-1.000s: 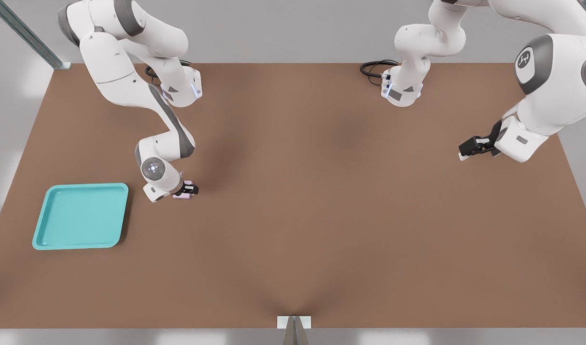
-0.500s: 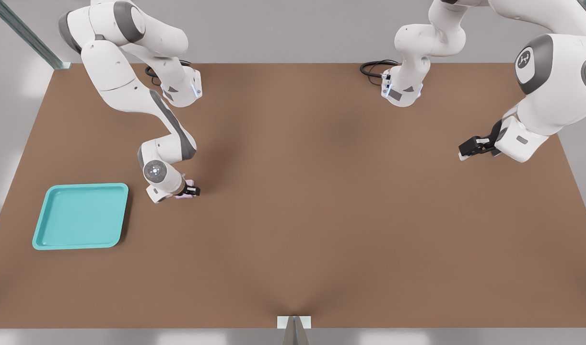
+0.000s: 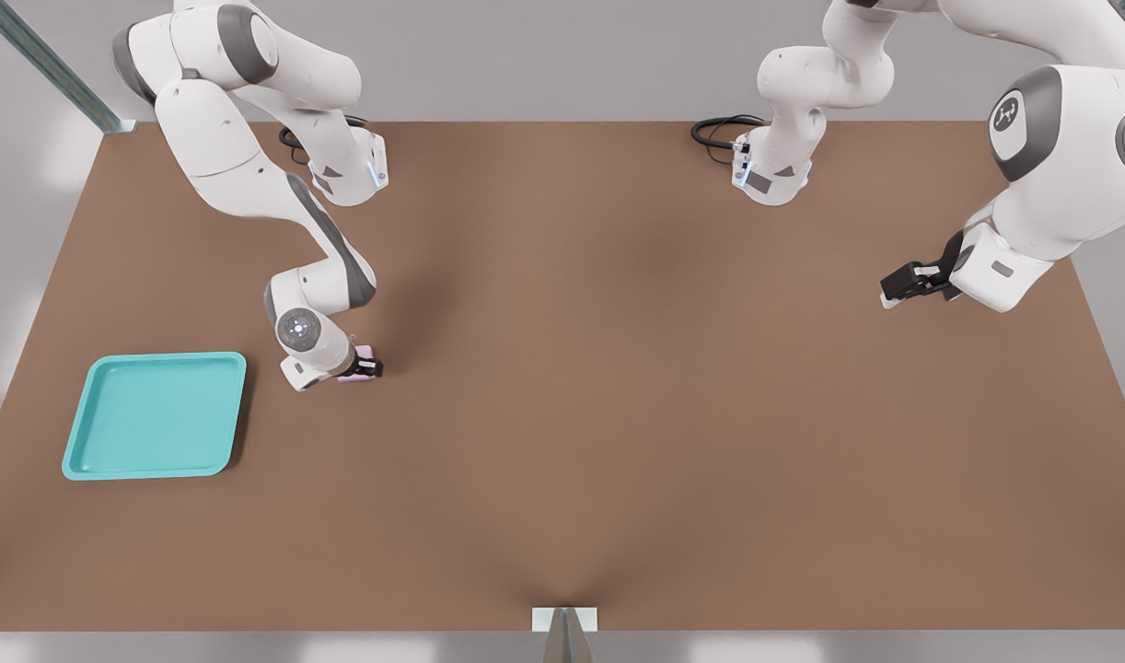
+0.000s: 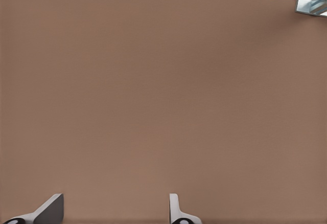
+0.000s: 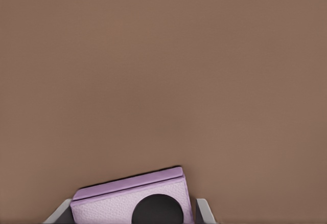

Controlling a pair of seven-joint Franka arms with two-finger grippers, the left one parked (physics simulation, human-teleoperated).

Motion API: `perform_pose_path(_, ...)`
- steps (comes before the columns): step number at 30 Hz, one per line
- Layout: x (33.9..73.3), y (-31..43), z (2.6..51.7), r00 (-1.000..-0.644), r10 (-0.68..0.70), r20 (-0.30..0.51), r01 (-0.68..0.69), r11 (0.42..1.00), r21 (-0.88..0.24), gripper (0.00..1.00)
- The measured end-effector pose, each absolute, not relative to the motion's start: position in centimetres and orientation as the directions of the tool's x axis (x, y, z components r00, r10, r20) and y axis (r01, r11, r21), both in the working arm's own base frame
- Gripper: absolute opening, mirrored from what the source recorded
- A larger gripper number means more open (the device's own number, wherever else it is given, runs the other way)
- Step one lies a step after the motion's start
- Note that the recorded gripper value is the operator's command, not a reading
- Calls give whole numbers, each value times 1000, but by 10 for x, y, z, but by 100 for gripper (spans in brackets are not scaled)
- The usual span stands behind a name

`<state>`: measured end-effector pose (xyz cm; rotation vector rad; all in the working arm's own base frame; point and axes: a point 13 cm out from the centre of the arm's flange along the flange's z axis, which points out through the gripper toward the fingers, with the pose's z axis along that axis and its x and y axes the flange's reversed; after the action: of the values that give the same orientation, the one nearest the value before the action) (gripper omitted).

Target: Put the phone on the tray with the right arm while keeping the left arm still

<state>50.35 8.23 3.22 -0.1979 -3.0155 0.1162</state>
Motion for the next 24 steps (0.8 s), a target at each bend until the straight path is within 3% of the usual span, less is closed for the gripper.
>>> perform_pose_path(5,504,82,32,-986,126,107,117,990,-84,78)
perform_pose_path(13,514,79,46,-989,124,79,117,990,-82,78)
perform_pose_path(20,550,66,106,-990,135,-36,137,987,-78,78)
perform_pose_path(24,564,17,131,-977,195,-80,201,976,-81,78)
